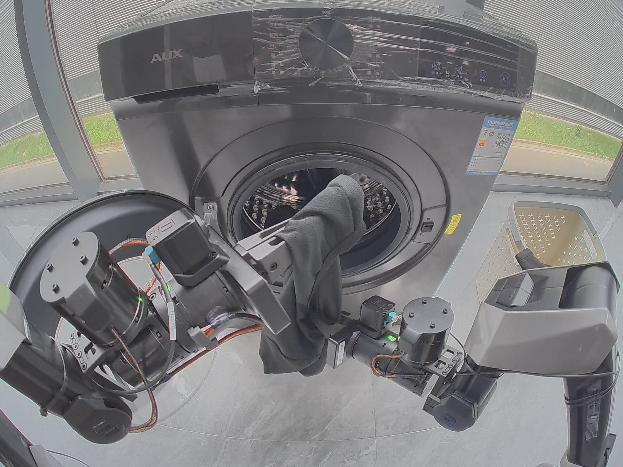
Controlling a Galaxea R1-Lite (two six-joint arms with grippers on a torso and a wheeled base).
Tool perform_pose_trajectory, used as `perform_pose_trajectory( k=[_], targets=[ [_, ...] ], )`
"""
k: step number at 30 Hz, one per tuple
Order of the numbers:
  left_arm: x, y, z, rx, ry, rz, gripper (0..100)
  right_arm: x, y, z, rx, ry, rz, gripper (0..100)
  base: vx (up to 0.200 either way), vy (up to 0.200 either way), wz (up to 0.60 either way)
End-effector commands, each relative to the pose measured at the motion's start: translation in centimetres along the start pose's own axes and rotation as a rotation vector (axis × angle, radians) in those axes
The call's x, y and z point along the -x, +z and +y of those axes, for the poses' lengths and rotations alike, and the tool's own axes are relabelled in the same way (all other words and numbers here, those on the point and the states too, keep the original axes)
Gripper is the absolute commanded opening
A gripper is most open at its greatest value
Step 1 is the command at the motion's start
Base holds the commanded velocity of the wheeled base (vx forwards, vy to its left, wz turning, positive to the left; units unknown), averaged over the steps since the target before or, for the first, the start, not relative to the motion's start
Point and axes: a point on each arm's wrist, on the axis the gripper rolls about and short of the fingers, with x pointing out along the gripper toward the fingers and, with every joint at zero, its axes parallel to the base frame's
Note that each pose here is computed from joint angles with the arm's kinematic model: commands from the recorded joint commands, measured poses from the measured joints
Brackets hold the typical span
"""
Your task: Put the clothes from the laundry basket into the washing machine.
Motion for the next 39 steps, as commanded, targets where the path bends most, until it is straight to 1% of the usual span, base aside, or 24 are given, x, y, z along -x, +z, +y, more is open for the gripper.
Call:
perform_pose_trajectory(
  k=[1, 6, 7, 10, 12, 13, 14, 16, 17, 18, 20, 21, 22, 23, 25, 27, 29, 33, 34, 38, 39],
  targets=[
    [0.0, 0.0, 0.0, 0.001, 0.0, -0.002, 0, 0.0, -0.1, 0.3, -0.001, 0.008, 0.003, 0, 0.0, 0.0, 0.0],
    [-0.3, -0.1, 0.4, -0.003, 0.015, 0.0, 0, 0.3, 0.0, 0.8, -0.003, 0.02, 0.009, 0, 0.0, 0.0, 0.0],
    [-0.4, -0.4, 0.9, -0.005, 0.03, 0.009, 0, 0.9, -0.1, 1.2, -0.005, 0.029, 0.026, 0, 0.0, 0.0, 0.0],
    [-0.7, -1.1, 2.0, -0.01, 0.084, 0.022, 0, 2.5, 0.6, 2.2, -0.006, 0.054, 0.04, 0, 0.0, 0.0, 0.0],
    [-1.1, -1.9, 3.1, -0.016, 0.152, 0.035, 0, 4.0, 1.0, 2.8, -0.006, 0.07, 0.062, 0, 0.0, 0.0, 0.0],
    [-1.3, -2.7, 4.1, -0.02, 0.199, 0.048, 0, 5.1, 1.4, 3.3, -0.008, 0.086, 0.068, 0, 0.0, 0.0, 0.0],
    [-1.3, -2.9, 4.3, -0.021, 0.209, 0.055, 0, 5.4, 1.6, 3.5, -0.01, 0.09, 0.071, 0, 0.0, 0.0, 0.0],
    [-1.2, -4.0, 5.4, -0.02, 0.244, 0.088, 0, 6.8, 2.2, 4.1, -0.017, 0.111, 0.075, 0, 0.0, 0.0, 0.0],
    [-1.2, -4.0, 5.4, -0.02, 0.244, 0.088, 0, 6.8, 2.2, 4.1, -0.017, 0.111, 0.075, 0, 0.0, 0.0, 0.0],
    [-1.2, -5.0, 5.9, -0.016, 0.261, 0.121, 0, 7.7, 2.7, 4.6, -0.018, 0.127, 0.071, 0, 0.0, 0.0, 0.0],
    [-1.1, -6.2, 6.5, -0.012, 0.28, 0.153, 0, 8.6, 3.4, 5.0, -0.026, 0.147, 0.061, 0, 0.0, 0.0, 0.0],
    [-1.1, -6.4, 6.7, -0.009, 0.285, 0.162, 0, 8.7, 3.6, 5.1, -0.028, 0.148, 0.057, 0, 0.0, 0.0, 0.0],
    [-1.1, -7.1, 7.0, -0.007, 0.294, 0.18, 0, 9.0, 3.8, 5.1, -0.03, 0.152, 0.053, 0, 0.0, 0.0, 0.0],
    [-1.1, -7.1, 7.0, -0.007, 0.294, 0.18, 0, 9.0, 3.8, 5.1, -0.03, 0.152, 0.053, 0, 0.0, 0.0, 0.0],
    [-1.0, -8.8, 7.4, -0.005, 0.318, 0.232, 0, 9.2, 4.1, 5.2, -0.03, 0.155, 0.044, 0, 0.0, 0.0, 0.0],
    [-0.6, -9.5, 7.3, -0.002, 0.324, 0.261, 0, 9.0, 4.3, 5.0, -0.031, 0.149, 0.031, 0, 0.0, 0.0, 0.0],
    [-0.4, -9.8, 7.2, 0.001, 0.324, 0.276, 0, 8.9, 4.5, 4.9, -0.031, 0.143, 0.022, 0, 0.0, 0.0, 0.0],
    [0.0, -9.6, 7.0, 0.001, 0.324, 0.284, 0, 8.6, 4.5, 4.7, -0.031, 0.136, 0.019, 0, 0.0, 0.0, 0.0],
    [0.2, -9.6, 7.1, 0.0, 0.327, 0.287, 100, 8.6, 4.5, 4.7, -0.031, 0.135, 0.019, 0, 0.0, 0.0, 0.0],
    [0.3, -9.6, 7.1, 0.008, 0.332, 0.289, 100, 8.3, 4.7, 4.1, -0.031, 0.114, 0.006, 0, 0.0, 0.0, 0.0],
    [0.8, -9.8, 7.0, 0.011, 0.336, 0.306, 100, 8.1, 5.0, 3.4, -0.03, 0.087, -0.005, 0, 0.0, 0.0, 0.0]
  ],
)
